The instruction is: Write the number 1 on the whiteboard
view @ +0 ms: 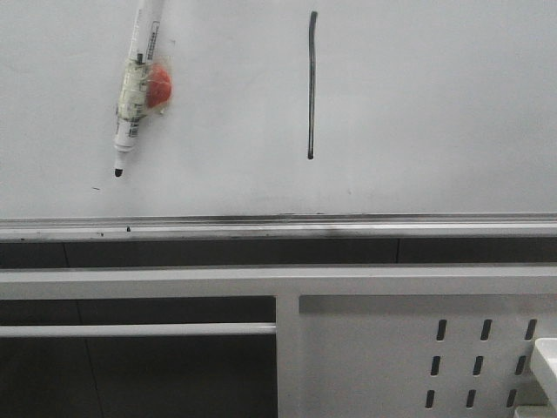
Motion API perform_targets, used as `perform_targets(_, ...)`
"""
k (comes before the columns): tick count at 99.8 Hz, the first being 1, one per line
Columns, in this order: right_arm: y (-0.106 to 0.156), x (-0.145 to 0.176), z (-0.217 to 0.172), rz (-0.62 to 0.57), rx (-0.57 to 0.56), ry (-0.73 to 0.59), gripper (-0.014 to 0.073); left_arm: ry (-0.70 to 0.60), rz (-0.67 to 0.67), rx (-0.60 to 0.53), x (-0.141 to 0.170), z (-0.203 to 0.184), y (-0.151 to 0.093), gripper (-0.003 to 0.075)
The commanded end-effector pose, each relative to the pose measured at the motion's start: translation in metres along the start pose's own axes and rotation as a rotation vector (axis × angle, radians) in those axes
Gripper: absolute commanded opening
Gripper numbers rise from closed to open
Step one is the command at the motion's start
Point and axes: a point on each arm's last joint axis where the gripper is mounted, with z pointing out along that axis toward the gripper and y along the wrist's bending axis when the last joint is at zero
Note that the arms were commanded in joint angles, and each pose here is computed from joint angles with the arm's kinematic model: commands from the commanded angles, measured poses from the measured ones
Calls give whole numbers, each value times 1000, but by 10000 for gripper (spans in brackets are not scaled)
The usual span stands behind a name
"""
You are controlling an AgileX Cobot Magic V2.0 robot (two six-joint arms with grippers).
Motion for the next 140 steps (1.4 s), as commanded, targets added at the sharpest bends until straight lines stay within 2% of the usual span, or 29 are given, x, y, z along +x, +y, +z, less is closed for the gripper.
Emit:
perform_targets(1,-4,-13,-3,7,41,-85,-70,-9,-5,13,-8,0,-1,-20)
perform_targets(20,-4,-13,-3,7,41,-85,-69,2,-17,22,-7,0,-2,-20)
perform_targets(27,-4,-13,-3,7,41,-85,-70,-10,-19,-23,-8,0,2,-20)
perform_targets(38,-4,-13,-3,7,41,-85,-69,-86,-95,-122,-15,-1,11,-20)
perform_targets(39,-4,-13,-3,7,41,-85,-69,-89,-71,-133,-15,-1,12,-20)
perform_targets(40,-4,-13,-3,7,41,-85,-69,-99,-103,-139,-16,-1,13,-20)
perform_targets(41,-4,-13,-3,7,41,-85,-69,-101,-73,-147,-16,-1,13,-20)
perform_targets(42,-4,-13,-3,7,41,-85,-69,-112,-109,-156,-17,-1,14,-20)
perform_targets(45,-4,-13,-3,7,41,-85,-69,-124,-106,-178,-18,-2,16,-20)
perform_targets(46,-4,-13,-3,7,41,-85,-69,-120,-63,-190,-18,-2,17,-20)
perform_targets(47,-4,-13,-3,7,41,-85,-69,-129,-97,-195,-18,-2,18,-20)
perform_targets(48,-4,-13,-3,7,41,-85,-70,-126,-52,-203,-18,-2,18,-20)
perform_targets(49,-4,-13,-3,7,41,-85,-70,-131,-86,-210,-18,-2,19,-20)
perform_targets(52,-4,-13,-3,7,41,-85,-70,-129,-70,-231,-18,-3,21,-20)
perform_targets(55,-4,-13,-3,7,41,-85,-69,-111,-20,-257,-17,-3,23,-20)
perform_targets(56,-4,-13,-3,7,41,-85,-69,-106,-58,-266,-16,-3,24,-20)
perform_targets(60,-4,-13,-3,7,41,-85,-69,-52,-16,-297,-12,-5,26,-20)
perform_targets(61,-4,-13,-3,7,41,-85,-69,-47,-47,-299,-11,-5,26,-20)
perform_targets(62,-4,-13,-3,7,41,-85,-69,-31,-9,-304,-10,-6,26,-20)
perform_targets(63,-4,-13,-3,7,41,-85,-69,-6,-37,-307,-7,-6,26,-20)
perform_targets(71,-4,-13,-3,7,41,-85,-69,171,12,-297,8,-8,25,-20)
perform_targets(81,-4,-13,-3,7,41,-85,-69,337,-15,-281,24,-11,23,-20)
perform_targets(98,-4,-13,-3,7,41,-85,-69,380,-50,-270,41,-10,21,-20)
perform_targets(109,-4,-13,-3,7,41,-85,-69,334,-66,-278,58,-10,20,-20)
perform_targets(119,-4,-13,-3,7,41,-85,-69,198,-114,-307,77,-20,17,-20)
perform_targets(134,-4,-13,-3,7,41,-85,-69,9,-117,-325,102,-32,13,-20)
perform_targets(140,-4,-13,-3,7,41,-85,-69,13,-118,-323,110,-35,12,-20)
